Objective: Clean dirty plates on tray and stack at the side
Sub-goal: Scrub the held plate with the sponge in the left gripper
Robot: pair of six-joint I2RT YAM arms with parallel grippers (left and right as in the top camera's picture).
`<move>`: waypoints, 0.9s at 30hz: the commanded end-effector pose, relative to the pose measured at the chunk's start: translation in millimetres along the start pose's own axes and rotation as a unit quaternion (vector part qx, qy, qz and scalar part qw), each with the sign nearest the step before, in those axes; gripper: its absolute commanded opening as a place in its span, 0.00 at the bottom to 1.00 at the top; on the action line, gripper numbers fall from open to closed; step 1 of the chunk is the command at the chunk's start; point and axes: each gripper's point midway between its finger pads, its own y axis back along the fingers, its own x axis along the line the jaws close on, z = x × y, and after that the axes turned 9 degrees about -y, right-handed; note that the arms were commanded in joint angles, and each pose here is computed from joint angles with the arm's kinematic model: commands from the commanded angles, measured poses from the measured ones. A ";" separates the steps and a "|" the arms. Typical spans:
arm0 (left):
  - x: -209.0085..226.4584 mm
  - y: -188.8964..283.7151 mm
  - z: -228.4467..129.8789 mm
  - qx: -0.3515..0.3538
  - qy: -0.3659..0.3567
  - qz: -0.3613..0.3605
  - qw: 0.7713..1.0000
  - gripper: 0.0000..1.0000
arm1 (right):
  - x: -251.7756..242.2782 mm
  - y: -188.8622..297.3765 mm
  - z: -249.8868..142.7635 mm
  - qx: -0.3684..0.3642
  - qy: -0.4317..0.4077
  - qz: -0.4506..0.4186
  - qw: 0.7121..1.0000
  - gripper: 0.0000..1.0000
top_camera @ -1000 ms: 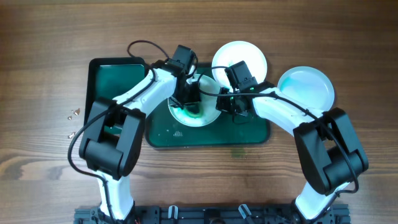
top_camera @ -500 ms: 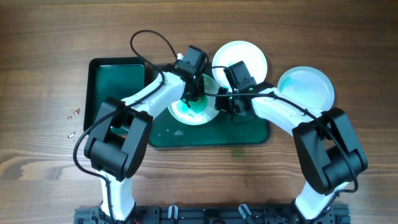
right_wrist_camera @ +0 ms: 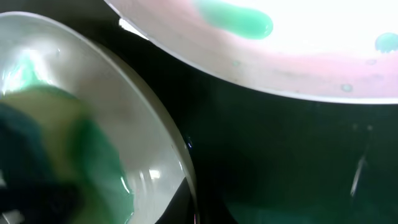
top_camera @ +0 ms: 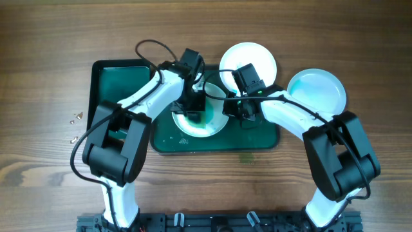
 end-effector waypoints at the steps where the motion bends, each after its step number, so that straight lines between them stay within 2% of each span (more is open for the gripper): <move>1: -57.3 -9.9 -2.9 0.001 -0.076 -0.155 0.985 0.04 | -0.6 -5.8 -2.2 0.009 -0.003 -0.001 1.000 0.04; 4: -48.8 -11.8 19.5 -0.043 -0.080 -0.123 0.988 0.04 | -0.6 -5.8 -2.2 0.009 -0.003 -0.001 1.000 0.04; 8: 0.8 -13.3 44.8 -0.093 -0.018 0.017 0.995 0.04 | -0.8 -5.8 -2.3 0.010 -0.003 -0.002 1.000 0.04; 10: 45.5 -5.4 47.6 -0.113 0.055 0.131 0.983 0.04 | -0.8 -5.8 -2.3 0.010 -0.003 -0.002 1.000 0.04; 12: 84.6 7.6 36.7 -0.118 0.129 0.228 0.958 0.04 | -0.7 -5.8 -2.3 0.010 -0.003 -0.001 1.000 0.04; 15: 104.9 13.3 11.4 -0.075 0.154 0.265 0.949 0.04 | -0.6 -5.8 -2.2 0.009 -0.003 -0.001 1.000 0.04; 18: 96.8 8.0 -8.9 -0.026 0.152 0.242 0.958 0.04 | -0.6 -5.8 -2.2 0.009 -0.003 -0.001 1.000 0.04; 21: 67.5 -2.4 -32.5 0.046 0.116 0.158 0.979 0.04 | -0.7 -5.8 -2.3 0.010 -0.003 -0.001 1.000 0.04; 22: 42.2 -6.9 -41.9 0.079 0.078 0.083 0.990 0.04 | -0.6 -5.8 -2.4 0.010 -0.003 -0.001 1.000 0.04; 23: 28.2 -7.8 -45.7 0.091 0.056 0.040 0.993 0.04 | -0.2 -5.8 -2.7 0.011 -0.003 0.000 1.000 0.05; 25: -12.3 -4.4 -53.0 0.109 -0.006 -0.084 0.990 0.04 | -0.1 -5.8 -2.7 0.011 -0.003 0.000 1.000 0.04; 27: -31.6 -0.1 -52.1 0.104 -0.033 -0.144 0.984 0.04 | 0.8 -5.7 -3.9 0.014 0.001 0.003 1.000 0.04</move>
